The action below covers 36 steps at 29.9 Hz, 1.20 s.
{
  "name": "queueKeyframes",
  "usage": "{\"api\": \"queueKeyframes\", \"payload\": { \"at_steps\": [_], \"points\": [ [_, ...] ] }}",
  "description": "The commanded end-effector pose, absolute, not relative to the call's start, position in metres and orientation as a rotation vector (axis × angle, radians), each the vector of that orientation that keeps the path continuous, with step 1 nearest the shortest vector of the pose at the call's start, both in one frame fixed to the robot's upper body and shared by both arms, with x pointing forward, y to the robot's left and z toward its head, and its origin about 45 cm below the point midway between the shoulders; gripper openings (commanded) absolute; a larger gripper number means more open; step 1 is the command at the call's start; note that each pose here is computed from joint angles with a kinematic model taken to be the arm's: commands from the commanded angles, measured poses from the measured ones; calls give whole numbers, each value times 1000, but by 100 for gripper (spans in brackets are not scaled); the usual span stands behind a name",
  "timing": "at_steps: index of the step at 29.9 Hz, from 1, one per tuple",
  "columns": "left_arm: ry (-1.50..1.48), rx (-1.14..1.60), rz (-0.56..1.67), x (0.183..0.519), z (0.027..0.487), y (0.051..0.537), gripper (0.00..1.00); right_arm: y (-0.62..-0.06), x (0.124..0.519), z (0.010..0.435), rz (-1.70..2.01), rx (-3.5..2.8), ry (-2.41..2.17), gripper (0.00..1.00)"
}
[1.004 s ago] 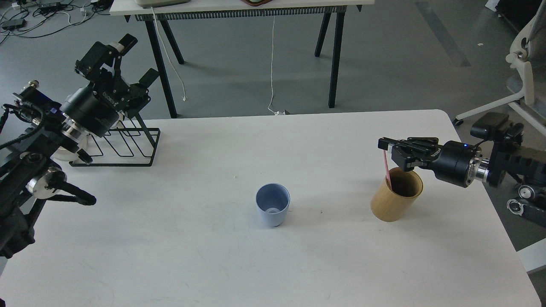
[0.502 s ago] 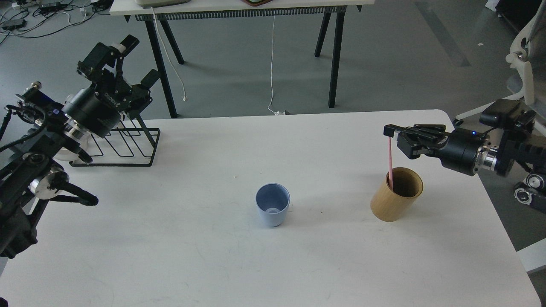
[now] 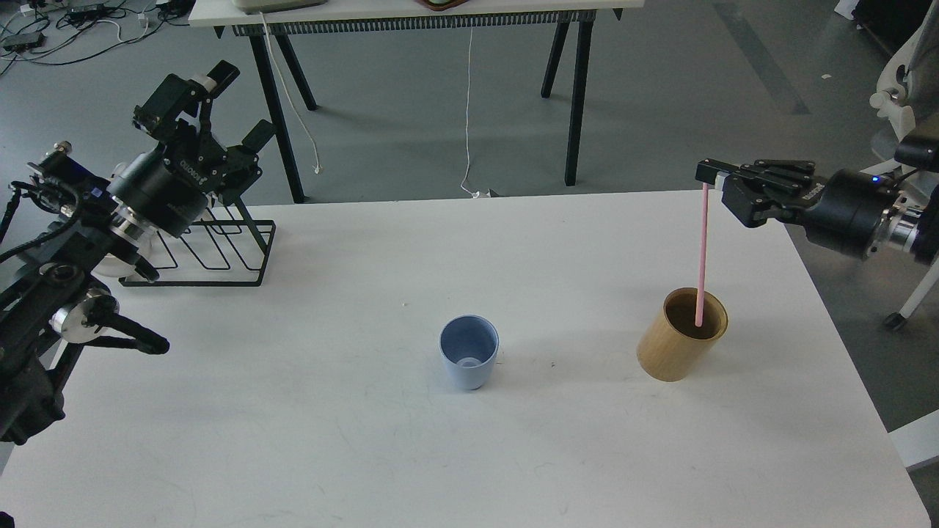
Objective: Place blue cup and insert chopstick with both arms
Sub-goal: 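Pull the pink stick straight up out of the tan cup, then carry the pink stick over the light-blue cup and lower it in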
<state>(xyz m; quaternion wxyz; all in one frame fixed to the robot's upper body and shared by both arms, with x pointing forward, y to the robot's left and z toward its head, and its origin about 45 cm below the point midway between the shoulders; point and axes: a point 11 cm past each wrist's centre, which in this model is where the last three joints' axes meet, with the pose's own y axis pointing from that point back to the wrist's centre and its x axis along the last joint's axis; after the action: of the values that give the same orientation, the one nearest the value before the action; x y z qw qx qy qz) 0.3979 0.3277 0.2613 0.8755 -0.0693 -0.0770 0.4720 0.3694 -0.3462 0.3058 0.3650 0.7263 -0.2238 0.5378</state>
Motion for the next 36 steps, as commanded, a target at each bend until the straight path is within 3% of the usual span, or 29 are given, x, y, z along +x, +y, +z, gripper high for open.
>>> {"api": "queueKeyframes", "payload": {
  "at_steps": [1,9,14,24,36],
  "points": [
    [-161,-145,985,398,261,328,99,-344,375,328,1441,1840,-592,3],
    [-147,-122,1015,399,253,338,99,-320,387,359,1521,1878,-650,0],
    [-117,-91,1063,399,239,353,99,-258,399,363,1607,1983,-583,0],
    [-97,-75,1098,398,231,365,99,-153,416,335,1728,2111,-481,0],
    [-84,-62,1116,396,225,371,99,-92,404,289,1797,2145,-340,0]
  ]
}}
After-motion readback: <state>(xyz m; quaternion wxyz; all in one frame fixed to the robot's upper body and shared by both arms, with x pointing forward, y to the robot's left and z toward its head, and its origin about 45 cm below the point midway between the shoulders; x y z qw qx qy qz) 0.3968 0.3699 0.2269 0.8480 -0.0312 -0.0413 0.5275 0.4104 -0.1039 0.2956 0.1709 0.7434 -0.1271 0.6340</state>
